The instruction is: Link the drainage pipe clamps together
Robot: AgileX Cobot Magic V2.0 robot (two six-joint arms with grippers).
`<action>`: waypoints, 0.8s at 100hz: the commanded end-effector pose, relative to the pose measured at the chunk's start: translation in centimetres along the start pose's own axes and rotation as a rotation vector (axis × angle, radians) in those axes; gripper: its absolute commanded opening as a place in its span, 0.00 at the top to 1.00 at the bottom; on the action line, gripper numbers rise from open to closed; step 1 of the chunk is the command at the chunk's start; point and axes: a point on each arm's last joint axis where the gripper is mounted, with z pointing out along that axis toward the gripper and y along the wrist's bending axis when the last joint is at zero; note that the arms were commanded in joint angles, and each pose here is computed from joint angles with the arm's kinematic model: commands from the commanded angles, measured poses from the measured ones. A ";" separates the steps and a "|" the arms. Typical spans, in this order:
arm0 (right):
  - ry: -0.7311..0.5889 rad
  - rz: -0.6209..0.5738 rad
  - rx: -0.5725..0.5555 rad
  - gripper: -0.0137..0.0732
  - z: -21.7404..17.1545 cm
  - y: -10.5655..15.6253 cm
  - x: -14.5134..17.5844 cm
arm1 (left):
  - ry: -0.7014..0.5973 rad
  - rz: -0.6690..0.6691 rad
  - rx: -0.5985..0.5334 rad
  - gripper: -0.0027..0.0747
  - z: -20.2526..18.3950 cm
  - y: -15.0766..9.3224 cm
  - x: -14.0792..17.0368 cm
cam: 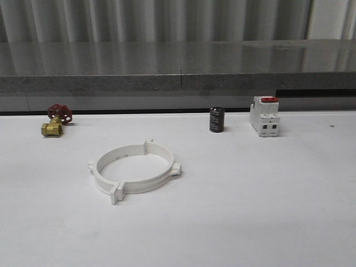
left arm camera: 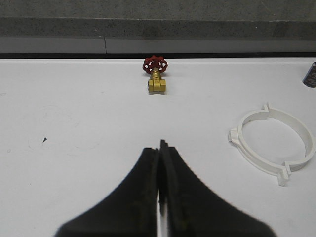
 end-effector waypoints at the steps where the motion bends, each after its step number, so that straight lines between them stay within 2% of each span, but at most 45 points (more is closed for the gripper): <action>1: -0.083 -0.026 -0.005 0.92 -0.6 -0.2 -0.8 | -0.106 -0.012 0.004 0.99 -0.3 -0.1 -1.6; 61: -0.053 -0.027 0.021 0.92 -0.6 -0.4 -0.5 | -0.106 -0.012 0.004 0.99 -0.3 -0.1 -1.6; 80: -0.123 -0.084 0.034 0.92 -1.3 -1.0 -0.3 | -0.106 -0.012 0.004 0.99 -0.3 -0.1 -1.6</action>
